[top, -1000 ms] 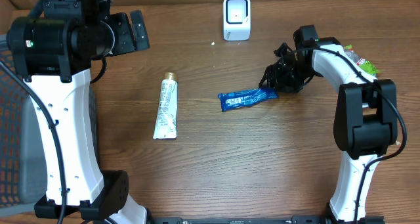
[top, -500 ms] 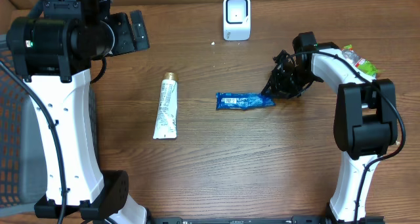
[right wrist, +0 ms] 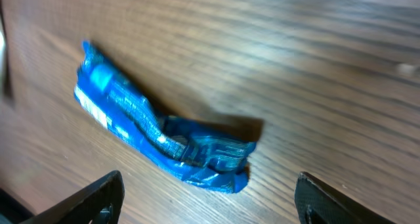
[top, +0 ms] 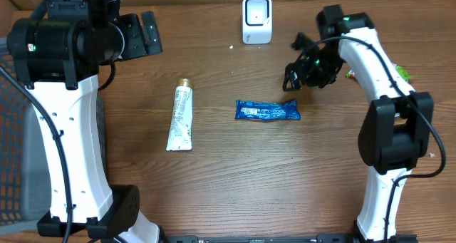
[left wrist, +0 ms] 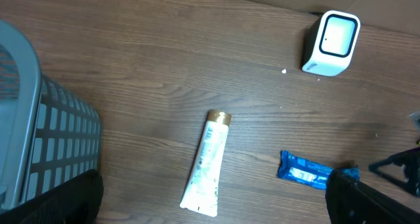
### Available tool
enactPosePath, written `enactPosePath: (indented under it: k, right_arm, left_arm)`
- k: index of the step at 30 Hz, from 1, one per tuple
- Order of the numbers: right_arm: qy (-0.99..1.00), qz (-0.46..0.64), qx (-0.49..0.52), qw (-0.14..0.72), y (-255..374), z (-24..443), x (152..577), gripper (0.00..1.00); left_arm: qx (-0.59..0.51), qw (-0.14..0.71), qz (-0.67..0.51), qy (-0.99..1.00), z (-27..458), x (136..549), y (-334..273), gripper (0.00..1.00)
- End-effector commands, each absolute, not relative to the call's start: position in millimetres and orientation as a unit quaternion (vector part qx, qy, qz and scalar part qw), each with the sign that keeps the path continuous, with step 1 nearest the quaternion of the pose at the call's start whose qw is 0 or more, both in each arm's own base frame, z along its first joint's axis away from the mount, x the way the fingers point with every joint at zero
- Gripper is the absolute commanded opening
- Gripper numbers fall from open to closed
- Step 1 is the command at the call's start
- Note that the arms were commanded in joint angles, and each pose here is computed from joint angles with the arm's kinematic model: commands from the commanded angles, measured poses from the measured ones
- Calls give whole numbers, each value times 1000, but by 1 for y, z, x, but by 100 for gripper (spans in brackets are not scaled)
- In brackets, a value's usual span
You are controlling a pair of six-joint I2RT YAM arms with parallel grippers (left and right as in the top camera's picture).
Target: Scan the item barcode
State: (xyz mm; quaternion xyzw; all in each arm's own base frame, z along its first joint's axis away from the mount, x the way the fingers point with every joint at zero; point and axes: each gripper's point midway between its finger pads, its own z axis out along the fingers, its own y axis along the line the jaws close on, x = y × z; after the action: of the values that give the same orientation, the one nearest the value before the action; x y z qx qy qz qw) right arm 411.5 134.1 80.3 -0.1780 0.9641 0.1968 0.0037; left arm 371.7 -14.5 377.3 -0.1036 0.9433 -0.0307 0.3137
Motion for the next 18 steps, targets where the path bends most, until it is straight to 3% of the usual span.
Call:
enactPosePath:
  k: [1, 9, 18]
  right_arm:
    - [931, 189, -312, 4, 153, 74, 391, 85]
    - [925, 113, -363, -1, 147, 24, 384, 84]
    - [938, 112, -328, 4, 131, 18, 391, 77]
  left_arm:
    - [-111, 315, -28, 942, 378, 372, -13, 100]
    - [-111, 315, -28, 942, 378, 372, -13, 100]
    - [-111, 315, -28, 942, 378, 372, -13, 100]
